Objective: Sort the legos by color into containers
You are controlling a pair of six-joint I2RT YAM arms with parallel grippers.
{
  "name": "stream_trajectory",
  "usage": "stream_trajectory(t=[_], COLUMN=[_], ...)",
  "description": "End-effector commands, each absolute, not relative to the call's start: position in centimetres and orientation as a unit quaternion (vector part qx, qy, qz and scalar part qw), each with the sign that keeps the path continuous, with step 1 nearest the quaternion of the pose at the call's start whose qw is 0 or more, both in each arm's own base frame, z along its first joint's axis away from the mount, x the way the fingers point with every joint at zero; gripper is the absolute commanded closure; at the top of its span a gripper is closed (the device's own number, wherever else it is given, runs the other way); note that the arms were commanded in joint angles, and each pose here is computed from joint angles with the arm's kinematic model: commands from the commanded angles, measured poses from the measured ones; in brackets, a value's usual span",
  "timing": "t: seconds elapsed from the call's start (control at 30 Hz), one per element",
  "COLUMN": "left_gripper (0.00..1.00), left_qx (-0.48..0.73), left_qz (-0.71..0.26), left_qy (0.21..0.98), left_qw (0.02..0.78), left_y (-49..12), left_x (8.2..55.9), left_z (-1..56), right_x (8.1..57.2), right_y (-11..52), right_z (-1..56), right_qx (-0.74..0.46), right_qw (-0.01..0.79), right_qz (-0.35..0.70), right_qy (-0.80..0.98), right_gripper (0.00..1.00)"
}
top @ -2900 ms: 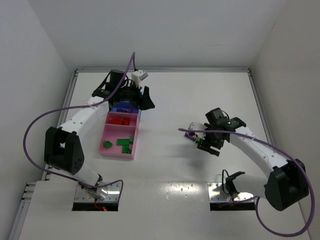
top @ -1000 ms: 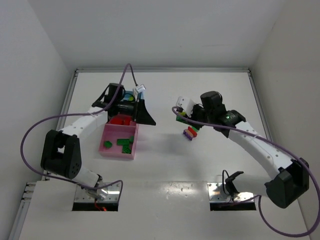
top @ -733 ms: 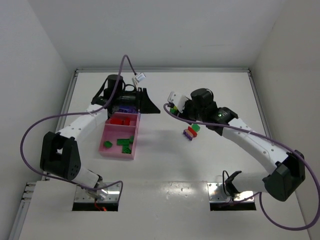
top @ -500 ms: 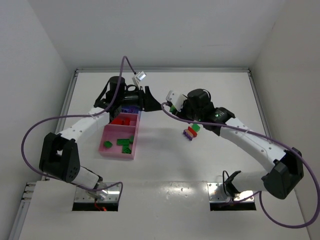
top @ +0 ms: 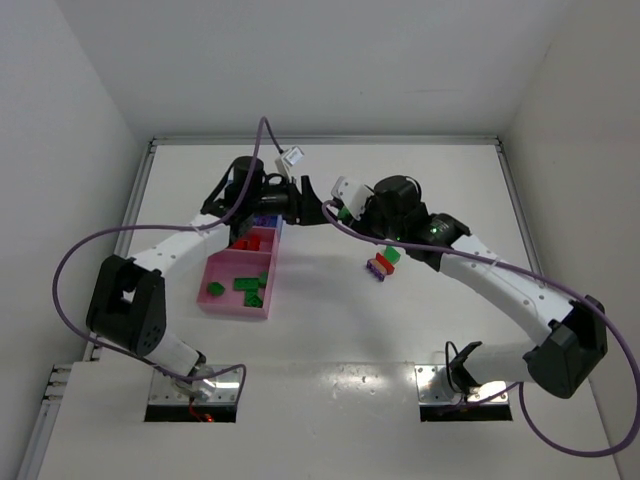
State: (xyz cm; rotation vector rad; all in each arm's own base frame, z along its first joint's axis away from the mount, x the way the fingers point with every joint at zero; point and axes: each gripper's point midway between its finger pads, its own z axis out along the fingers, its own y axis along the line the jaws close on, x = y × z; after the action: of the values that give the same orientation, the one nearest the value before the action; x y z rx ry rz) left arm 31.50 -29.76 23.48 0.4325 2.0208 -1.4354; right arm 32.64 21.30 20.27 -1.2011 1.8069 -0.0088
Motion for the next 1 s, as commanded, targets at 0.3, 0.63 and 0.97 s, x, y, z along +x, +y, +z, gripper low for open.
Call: stream_trajectory(t=[0.3,0.63,0.97], left_gripper=[0.25,0.25,0.38], left_qx=[0.192,0.219,0.213], left_qz=[-0.553,-0.575,-0.579], left_qy=[0.744,0.721,0.724], left_qw=[0.324,0.319,0.308], left_y=[-31.5,-32.4,-32.7], left_x=[31.8,30.6,31.1], left_z=[25.5,26.6,25.9], right_x=[33.3,33.4,33.1], right_y=[23.4,23.4,23.9], right_z=[23.8,23.2,23.2], right_qx=[-0.474,-0.476,-0.481], right_qw=[0.511,0.507,0.506], right_qz=[0.02,0.019,0.026], right_qy=[0.717,0.719,0.715], right_gripper=[0.89,0.89,0.89])
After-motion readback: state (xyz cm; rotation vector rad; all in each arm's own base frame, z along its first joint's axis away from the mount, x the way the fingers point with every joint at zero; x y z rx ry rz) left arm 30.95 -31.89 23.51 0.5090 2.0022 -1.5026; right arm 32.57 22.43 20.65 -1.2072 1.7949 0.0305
